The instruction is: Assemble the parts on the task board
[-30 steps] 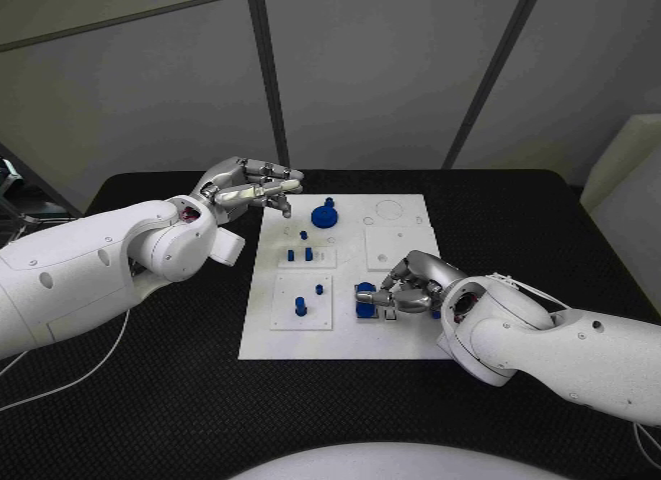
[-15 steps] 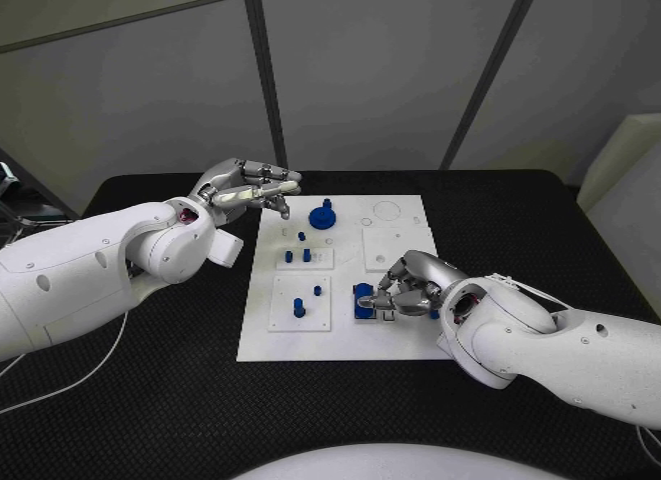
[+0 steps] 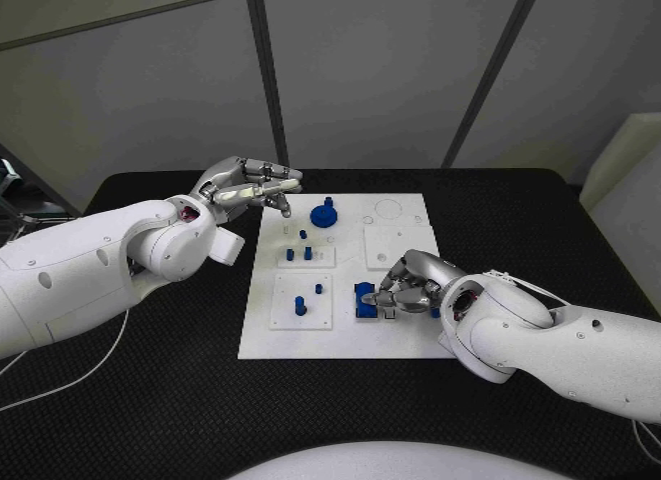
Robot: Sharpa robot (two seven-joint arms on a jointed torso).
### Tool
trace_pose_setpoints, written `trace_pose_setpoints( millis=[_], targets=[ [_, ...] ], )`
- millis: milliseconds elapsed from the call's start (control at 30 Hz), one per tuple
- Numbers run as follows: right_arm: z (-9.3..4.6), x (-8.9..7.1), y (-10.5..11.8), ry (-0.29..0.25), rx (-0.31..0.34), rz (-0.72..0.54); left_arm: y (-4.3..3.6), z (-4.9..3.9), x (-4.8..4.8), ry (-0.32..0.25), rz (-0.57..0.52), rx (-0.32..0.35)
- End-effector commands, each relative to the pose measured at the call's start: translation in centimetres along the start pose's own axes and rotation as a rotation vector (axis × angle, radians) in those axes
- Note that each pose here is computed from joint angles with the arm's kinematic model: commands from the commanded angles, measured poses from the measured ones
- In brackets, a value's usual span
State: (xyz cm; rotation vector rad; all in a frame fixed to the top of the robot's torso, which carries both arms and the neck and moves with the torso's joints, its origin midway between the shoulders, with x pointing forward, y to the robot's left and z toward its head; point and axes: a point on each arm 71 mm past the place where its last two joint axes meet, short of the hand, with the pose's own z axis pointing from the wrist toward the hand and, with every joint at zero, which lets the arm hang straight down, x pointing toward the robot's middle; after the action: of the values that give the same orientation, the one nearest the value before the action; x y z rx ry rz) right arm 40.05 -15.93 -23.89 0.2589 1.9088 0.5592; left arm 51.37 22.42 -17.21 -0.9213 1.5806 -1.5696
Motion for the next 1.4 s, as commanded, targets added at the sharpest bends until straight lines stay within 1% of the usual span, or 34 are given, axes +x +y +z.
trace_pose_setpoints(
  millis=[33,200,367,533,600,700,767,867,1033,1167,1300,1400],
  targets=[
    [-0.1,0.2,-0.1,0.032,0.002,-0.046,-0.11,0.00,0.03,0.008,-0.008,0.003],
    [-0.1,-0.1,-0.1,-0.004,-0.015,-0.029,-0.10,-0.01,0.00,0.007,-0.008,0.003],
    [-0.6,-0.6,0.0,-0.059,-0.048,0.004,-0.09,-0.03,0.00,0.008,-0.008,0.002],
    [-1.4,-1.9,-1.0,-0.129,-0.076,0.064,-0.06,-0.09,-0.11,0.007,-0.007,0.001],
    [-1.7,-2.6,-1.5,-0.141,-0.083,0.087,-0.06,-0.14,-0.15,0.009,-0.008,0.000],
    [-2.1,-3.4,-2.5,-0.143,-0.081,0.109,-0.02,-0.22,-0.25,0.008,-0.007,-0.001],
    [-2.5,-3.9,-3.3,-0.139,-0.070,0.100,0.00,-0.25,-0.29,0.008,-0.007,-0.001],
    [-3.1,-4.7,-4.8,-0.126,-0.037,0.041,0.02,-0.29,-0.31,0.008,-0.007,-0.002],
    [-3.5,-5.2,-6.2,-0.119,-0.006,-0.051,0.04,-0.27,-0.27,0.008,-0.006,-0.002],
    [-3.5,-5.4,-7.0,-0.112,0.045,-0.112,0.05,-0.22,-0.20,0.009,-0.007,-0.002],
    [-3.4,-5.3,-7.5,-0.116,0.088,-0.138,0.04,-0.19,-0.11,0.014,-0.008,0.000],
    [-3.2,-5.2,-7.7,-0.120,0.108,-0.143,0.04,-0.20,-0.15,0.014,-0.008,0.001]
  ],
)
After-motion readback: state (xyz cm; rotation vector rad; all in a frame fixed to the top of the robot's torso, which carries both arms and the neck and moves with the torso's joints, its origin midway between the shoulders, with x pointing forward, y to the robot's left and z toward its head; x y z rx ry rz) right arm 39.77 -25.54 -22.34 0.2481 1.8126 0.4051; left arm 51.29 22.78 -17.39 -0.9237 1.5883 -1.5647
